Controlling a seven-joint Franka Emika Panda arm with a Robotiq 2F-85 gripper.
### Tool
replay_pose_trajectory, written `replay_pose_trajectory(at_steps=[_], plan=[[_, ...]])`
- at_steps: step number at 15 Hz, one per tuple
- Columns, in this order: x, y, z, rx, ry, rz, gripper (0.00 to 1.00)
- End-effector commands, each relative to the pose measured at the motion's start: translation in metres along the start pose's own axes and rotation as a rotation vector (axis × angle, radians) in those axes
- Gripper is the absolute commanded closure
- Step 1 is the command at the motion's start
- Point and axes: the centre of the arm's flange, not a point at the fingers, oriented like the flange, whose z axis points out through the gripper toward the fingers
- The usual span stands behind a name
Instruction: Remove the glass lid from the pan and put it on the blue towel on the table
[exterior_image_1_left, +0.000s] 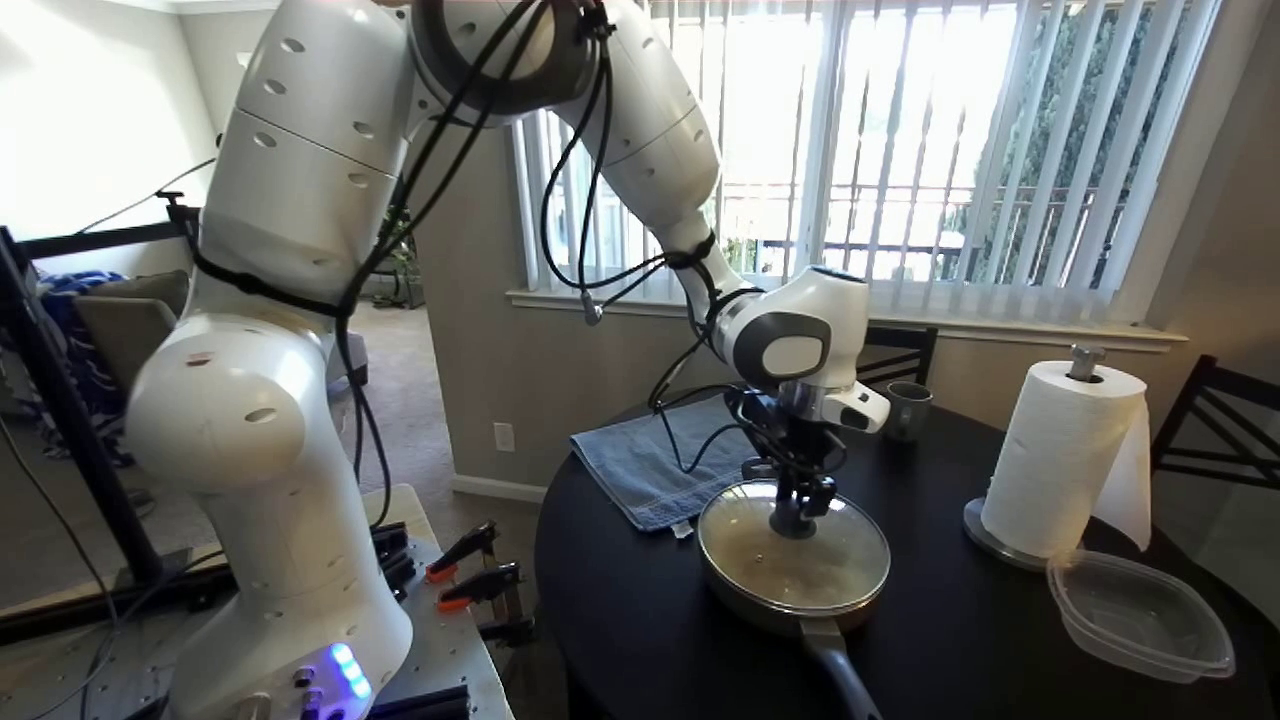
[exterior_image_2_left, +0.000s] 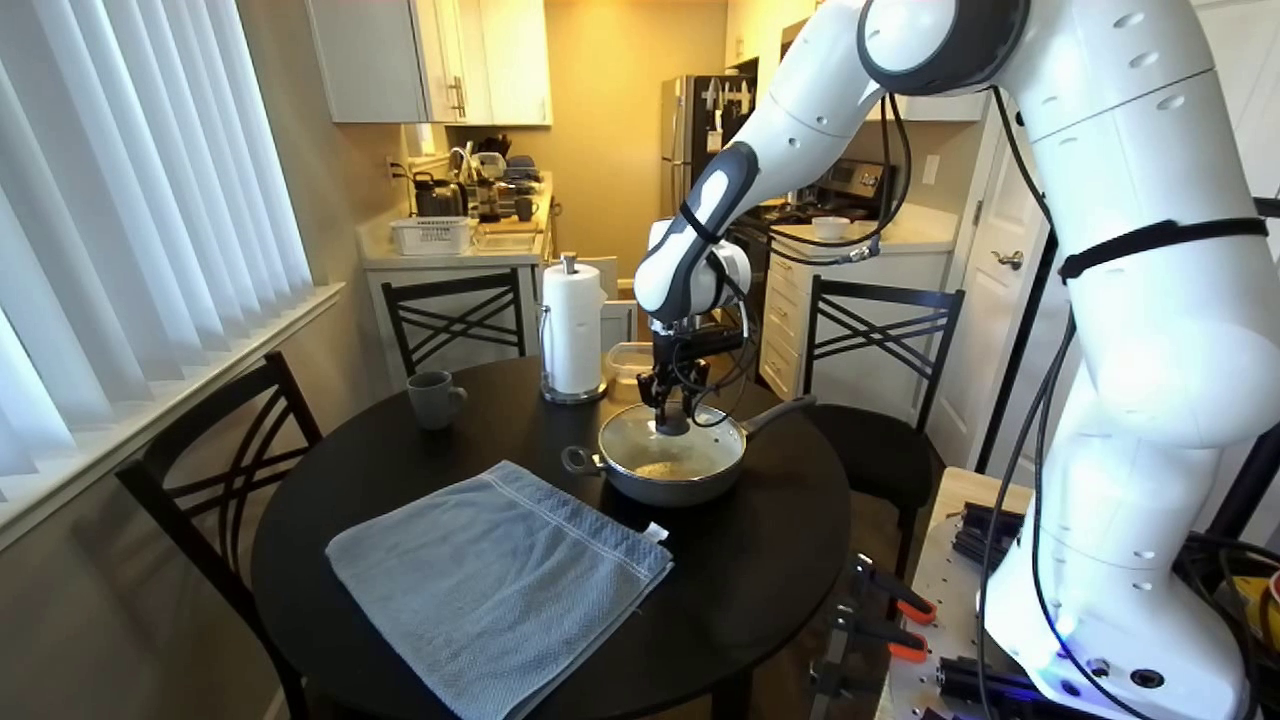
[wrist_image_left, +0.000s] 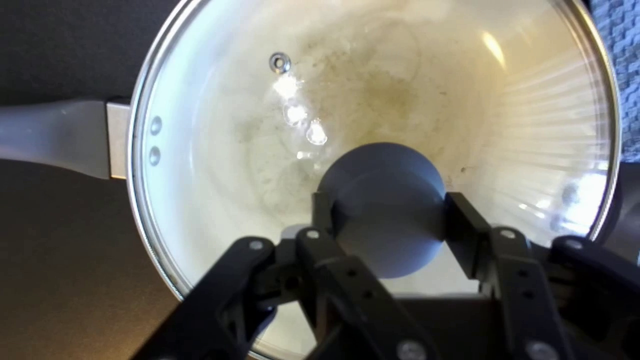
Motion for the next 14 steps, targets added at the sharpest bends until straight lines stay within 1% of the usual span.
replay_pose_trajectory(at_steps=[1,4,7,11,14], plan=[[-0.021,-0.031,-0.054,-0.003,0.014,-0.035,0.68],[-0.027,-0.058,-0.083,-0.021,0.013,-0.085,0.68],[-0.03,-0.082,-0.099,-0.031,-0.013,-0.131,0.68],[-0.028,-0.121,-0.101,-0.052,-0.064,-0.211,0.68],[-0.03,-0.168,-0.094,-0.07,-0.089,-0.303,0.68]])
